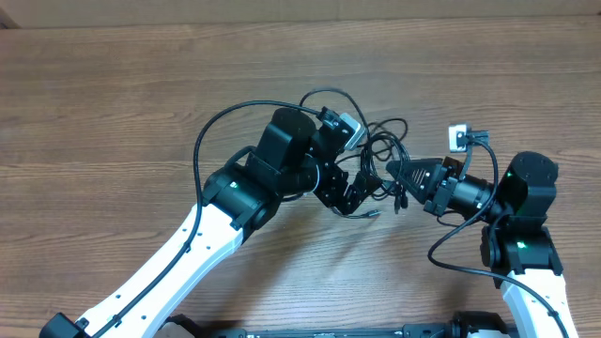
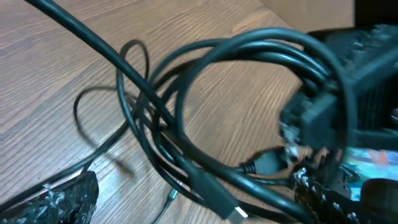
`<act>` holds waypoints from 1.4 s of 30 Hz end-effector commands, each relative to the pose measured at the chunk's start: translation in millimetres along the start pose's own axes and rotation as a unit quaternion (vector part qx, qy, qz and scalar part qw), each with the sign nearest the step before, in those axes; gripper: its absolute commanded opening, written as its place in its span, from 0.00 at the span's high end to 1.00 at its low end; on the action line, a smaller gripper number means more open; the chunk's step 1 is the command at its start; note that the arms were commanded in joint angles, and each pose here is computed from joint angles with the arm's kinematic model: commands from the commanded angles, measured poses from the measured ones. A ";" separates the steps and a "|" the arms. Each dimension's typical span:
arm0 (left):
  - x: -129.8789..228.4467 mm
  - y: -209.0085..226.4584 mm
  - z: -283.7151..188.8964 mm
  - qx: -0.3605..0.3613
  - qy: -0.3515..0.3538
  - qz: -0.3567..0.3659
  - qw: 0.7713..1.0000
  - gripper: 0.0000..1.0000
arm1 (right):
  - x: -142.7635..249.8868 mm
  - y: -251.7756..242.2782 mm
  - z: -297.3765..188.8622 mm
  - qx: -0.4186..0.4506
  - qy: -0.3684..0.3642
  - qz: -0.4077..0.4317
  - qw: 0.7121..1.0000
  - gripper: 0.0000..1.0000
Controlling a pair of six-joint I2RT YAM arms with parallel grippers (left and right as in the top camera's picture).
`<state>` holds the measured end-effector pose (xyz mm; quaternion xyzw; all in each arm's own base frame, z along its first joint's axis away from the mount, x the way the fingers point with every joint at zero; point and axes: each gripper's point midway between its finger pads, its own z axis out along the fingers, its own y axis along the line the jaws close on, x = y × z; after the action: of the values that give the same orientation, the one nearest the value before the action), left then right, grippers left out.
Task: Untangle cables
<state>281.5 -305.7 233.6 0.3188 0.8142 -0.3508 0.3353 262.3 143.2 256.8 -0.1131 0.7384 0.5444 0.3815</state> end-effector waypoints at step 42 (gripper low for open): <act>-44.9 -50.7 -10.3 0.132 -0.082 0.065 0.986 0.96 | 25.0 -111.6 -40.3 0.320 -0.049 0.137 0.936 0.67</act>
<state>274.4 -332.7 280.7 0.3577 0.7329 -0.4378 0.3785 282.0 95.5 171.1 0.1046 0.8522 0.3971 0.3244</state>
